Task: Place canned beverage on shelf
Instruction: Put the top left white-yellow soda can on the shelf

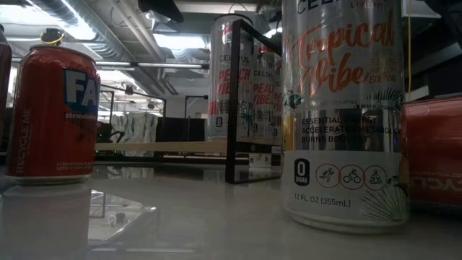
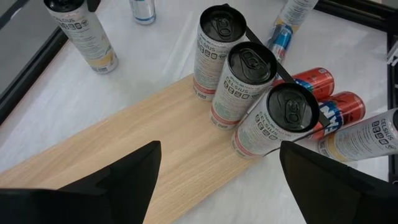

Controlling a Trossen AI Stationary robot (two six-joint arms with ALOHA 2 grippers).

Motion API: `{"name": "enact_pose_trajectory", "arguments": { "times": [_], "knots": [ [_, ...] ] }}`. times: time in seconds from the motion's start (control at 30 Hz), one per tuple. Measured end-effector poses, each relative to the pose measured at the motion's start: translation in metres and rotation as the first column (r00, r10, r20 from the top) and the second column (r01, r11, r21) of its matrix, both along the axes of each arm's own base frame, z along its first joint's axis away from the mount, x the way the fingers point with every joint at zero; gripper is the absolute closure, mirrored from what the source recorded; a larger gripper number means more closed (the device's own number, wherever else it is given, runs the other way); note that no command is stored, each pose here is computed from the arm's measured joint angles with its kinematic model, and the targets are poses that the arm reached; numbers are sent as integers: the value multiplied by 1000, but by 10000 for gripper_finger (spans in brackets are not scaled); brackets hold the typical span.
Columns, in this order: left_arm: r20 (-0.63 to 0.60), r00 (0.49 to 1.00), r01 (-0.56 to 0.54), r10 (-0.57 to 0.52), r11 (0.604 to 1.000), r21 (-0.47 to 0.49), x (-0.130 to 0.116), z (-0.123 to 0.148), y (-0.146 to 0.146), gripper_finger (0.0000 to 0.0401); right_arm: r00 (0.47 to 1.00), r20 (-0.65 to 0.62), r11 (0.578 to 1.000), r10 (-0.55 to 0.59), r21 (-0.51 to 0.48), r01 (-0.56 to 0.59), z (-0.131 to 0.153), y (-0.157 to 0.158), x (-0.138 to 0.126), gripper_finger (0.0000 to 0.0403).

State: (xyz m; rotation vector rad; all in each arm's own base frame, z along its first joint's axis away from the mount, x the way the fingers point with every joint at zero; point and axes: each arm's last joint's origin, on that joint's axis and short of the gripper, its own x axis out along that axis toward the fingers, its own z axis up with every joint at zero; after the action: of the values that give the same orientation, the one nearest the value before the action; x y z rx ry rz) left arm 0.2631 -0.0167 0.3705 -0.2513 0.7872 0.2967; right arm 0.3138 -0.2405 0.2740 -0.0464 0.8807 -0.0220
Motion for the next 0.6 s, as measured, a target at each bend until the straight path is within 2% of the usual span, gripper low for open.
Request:
{"name": "enact_pose_trajectory", "arguments": {
  "times": [0.33, 0.6],
  "knots": [
    [5, 999, -39, 39, 998, 43, 0, 0, 2, 79, 1000, 10, 1000, 1, -5, -1, -2, -2, 2, 8],
    [5, 999, -39, 39, 998, 44, 0, 0, 2, 79, 999, -51, 1000, -8, 30, 10, -28, -8, 10, 8]
  ]
}}
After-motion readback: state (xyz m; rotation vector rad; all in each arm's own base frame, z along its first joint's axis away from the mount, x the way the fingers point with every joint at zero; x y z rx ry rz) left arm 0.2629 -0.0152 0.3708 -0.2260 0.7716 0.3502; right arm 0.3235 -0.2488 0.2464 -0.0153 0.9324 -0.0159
